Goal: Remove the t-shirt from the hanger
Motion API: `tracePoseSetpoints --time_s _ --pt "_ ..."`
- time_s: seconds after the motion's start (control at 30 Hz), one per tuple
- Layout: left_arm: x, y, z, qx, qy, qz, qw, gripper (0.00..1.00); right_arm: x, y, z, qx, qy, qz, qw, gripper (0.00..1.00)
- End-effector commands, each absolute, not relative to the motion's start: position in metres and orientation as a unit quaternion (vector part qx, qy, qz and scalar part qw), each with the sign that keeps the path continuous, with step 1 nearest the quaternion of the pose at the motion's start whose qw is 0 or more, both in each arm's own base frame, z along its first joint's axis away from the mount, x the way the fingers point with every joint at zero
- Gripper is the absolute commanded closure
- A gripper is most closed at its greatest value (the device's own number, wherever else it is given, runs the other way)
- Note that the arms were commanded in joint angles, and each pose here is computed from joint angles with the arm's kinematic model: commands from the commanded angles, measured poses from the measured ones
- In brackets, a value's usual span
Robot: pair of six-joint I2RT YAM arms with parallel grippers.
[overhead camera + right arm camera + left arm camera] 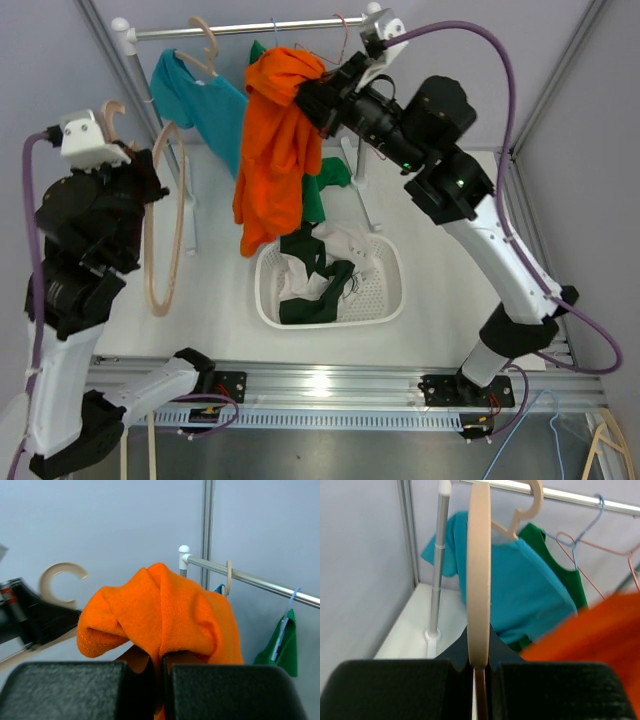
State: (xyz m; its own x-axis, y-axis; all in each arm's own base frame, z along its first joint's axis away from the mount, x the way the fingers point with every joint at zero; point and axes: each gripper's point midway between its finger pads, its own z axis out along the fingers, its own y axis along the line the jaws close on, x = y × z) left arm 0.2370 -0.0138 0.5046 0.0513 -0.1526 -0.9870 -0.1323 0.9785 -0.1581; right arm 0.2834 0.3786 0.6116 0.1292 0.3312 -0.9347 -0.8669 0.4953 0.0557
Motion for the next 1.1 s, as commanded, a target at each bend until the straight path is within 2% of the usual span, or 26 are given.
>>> tracePoseSetpoints --time_s 0.0,0.1,0.23,0.33,0.37,0.43,0.47,0.57,0.6,0.67,0.77,0.97,1.0,1.07 --pt "0.249 0.004 0.564 -0.151 0.612 0.024 0.776 0.99 0.262 0.351 0.623 -0.261 0.494 0.417 0.717 1.0" --pt "0.266 0.002 0.584 -0.149 0.593 0.038 0.79 0.99 0.254 0.339 0.612 -0.258 0.506 0.413 0.712 1.0" --pt "0.286 0.004 0.604 -0.141 0.581 0.052 0.8 0.99 0.264 0.347 0.544 -0.261 0.563 0.4 0.674 1.0" --pt "0.305 0.01 0.6 -0.143 0.585 0.054 0.796 0.99 0.257 0.343 0.519 -0.257 0.574 0.411 0.66 1.0" --pt "0.31 0.005 0.602 -0.13 0.585 0.032 0.8 0.99 0.26 0.348 0.482 -0.263 0.601 0.405 0.637 1.0" --pt "0.32 0.005 0.599 -0.134 0.589 0.012 0.797 0.99 0.26 0.349 0.456 -0.254 0.615 0.411 0.623 1.0" --pt "0.325 0.01 0.599 -0.13 0.589 0.01 0.797 0.99 0.259 0.347 0.42 -0.255 0.638 0.404 0.604 1.0" --pt "0.341 0.016 0.594 -0.128 0.593 -0.006 0.795 0.99 0.261 0.342 0.368 -0.24 0.678 0.391 0.574 1.0" --pt "0.343 0.015 0.598 -0.123 0.591 -0.012 0.797 0.99 0.261 0.341 0.328 -0.233 0.711 0.381 0.543 1.0" --pt "0.355 0.02 0.598 -0.122 0.595 -0.009 0.794 0.99 0.264 0.339 0.289 -0.217 0.739 0.372 0.518 1.0" --pt "0.374 0.016 0.595 -0.104 0.604 -0.022 0.79 0.99 0.265 0.338 0.191 -0.194 0.826 0.331 0.412 1.0" --pt "0.391 0.011 0.587 -0.098 0.601 -0.034 0.792 0.99 0.267 0.34 0.081 -0.201 0.924 0.198 0.258 1.0" --pt "0.393 0.011 0.588 -0.096 0.601 -0.034 0.793 0.99 0.261 0.338 0.048 -0.21 0.938 0.17 0.219 1.0" --pt "0.396 0.012 0.586 -0.094 0.603 -0.029 0.792 0.99 0.246 0.338 0.019 -0.223 0.947 0.147 0.178 1.0"
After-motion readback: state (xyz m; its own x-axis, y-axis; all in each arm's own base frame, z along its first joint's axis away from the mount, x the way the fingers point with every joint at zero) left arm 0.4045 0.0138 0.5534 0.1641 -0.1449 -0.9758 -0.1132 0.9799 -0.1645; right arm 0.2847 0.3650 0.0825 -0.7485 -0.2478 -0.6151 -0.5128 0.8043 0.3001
